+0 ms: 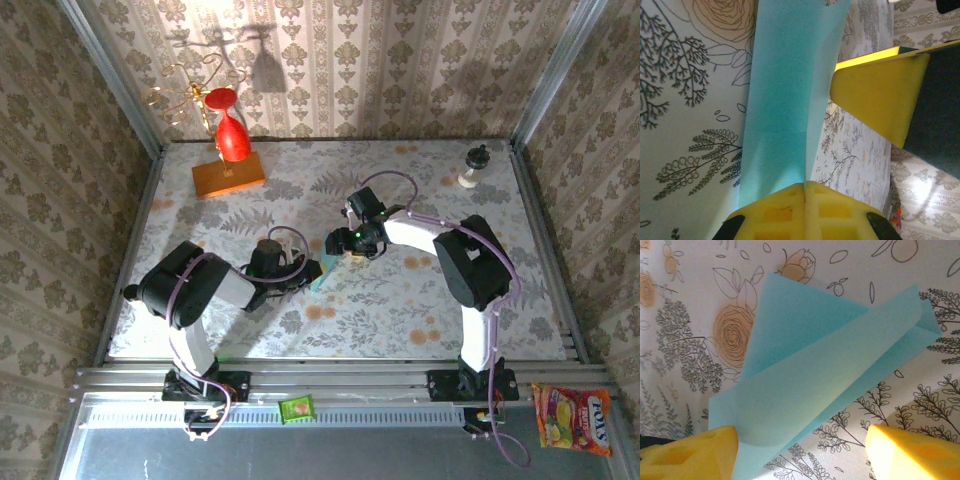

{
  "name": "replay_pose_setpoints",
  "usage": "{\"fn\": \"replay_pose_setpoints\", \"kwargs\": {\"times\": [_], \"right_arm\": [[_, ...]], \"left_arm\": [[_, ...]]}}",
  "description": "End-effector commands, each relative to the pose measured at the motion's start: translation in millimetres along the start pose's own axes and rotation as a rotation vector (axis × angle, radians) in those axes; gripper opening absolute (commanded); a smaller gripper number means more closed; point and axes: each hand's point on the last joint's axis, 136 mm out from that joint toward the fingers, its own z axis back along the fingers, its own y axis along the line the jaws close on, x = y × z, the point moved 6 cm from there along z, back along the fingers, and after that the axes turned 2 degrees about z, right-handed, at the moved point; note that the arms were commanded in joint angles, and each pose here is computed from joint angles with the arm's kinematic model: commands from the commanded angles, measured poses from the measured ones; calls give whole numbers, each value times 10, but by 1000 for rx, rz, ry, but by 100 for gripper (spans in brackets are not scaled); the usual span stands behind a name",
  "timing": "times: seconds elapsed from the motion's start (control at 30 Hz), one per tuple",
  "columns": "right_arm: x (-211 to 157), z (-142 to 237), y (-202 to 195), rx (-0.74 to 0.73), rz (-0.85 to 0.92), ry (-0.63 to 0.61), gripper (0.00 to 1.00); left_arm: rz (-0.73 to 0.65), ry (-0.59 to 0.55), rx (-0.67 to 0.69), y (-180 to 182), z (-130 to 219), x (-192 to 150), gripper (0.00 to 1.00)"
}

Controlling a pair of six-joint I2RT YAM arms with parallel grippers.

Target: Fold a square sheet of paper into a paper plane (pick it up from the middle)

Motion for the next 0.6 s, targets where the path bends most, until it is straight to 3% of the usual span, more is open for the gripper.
{"fn": "replay_pose_setpoints", "kwargs": {"times": [0.0,0.23,0.57], "right_arm": [[-167,-246,-156,-131,19,87,72],[-235,-385,-236,-251,16,124,71],[-254,-438,-254,-272,-5,147,70]], "left_arm": [[11,-12,-1,49,16,9,0],[13,-20,12,47,53,1,11],[-41,-41,109,-71,213,27,23]]}}
